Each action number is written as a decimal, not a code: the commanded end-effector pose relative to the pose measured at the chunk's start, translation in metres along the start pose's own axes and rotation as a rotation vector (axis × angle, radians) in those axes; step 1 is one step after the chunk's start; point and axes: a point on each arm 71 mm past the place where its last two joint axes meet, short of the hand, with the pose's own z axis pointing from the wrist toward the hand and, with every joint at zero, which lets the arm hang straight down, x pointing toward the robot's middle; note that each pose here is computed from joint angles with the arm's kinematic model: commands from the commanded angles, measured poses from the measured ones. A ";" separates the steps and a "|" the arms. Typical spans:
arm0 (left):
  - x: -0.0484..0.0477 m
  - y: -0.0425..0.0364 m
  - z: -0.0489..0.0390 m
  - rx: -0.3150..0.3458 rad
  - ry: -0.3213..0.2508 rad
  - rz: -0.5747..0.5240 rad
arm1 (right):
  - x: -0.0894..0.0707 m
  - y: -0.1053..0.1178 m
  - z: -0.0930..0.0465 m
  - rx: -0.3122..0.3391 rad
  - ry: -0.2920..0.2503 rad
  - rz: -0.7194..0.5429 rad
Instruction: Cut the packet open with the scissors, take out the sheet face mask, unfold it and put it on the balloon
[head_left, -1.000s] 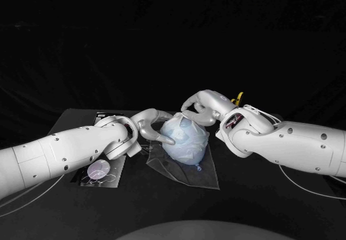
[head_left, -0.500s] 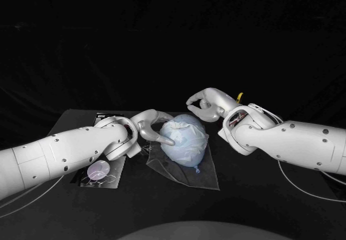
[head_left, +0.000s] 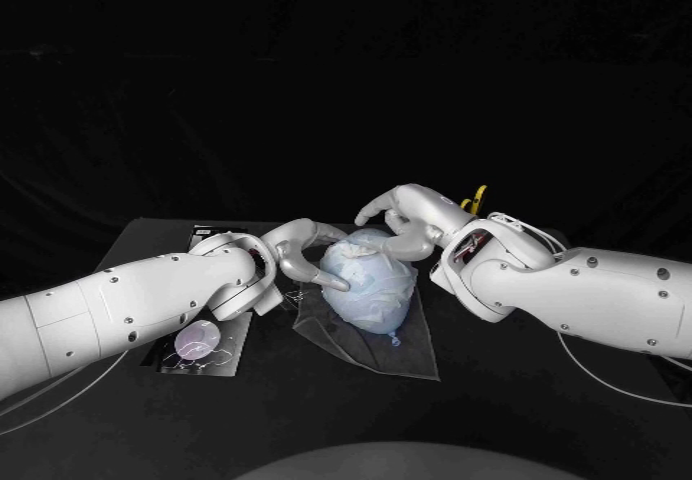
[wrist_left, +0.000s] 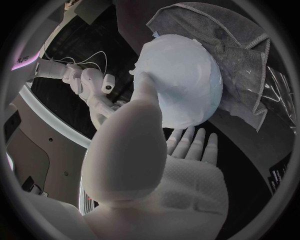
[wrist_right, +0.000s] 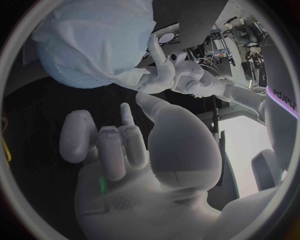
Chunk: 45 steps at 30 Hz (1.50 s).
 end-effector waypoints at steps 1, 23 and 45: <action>0.0043 -0.0014 0.0008 0.000 0.029 -0.003 | 0.006 0.016 -0.004 -0.158 0.047 -0.125; 0.0048 -0.0018 0.0007 0.002 0.032 -0.003 | 0.022 0.020 0.001 -0.121 0.066 -0.243; 0.0049 -0.0019 0.0004 0.001 0.034 -0.004 | 0.027 0.017 0.003 -0.094 0.066 -0.288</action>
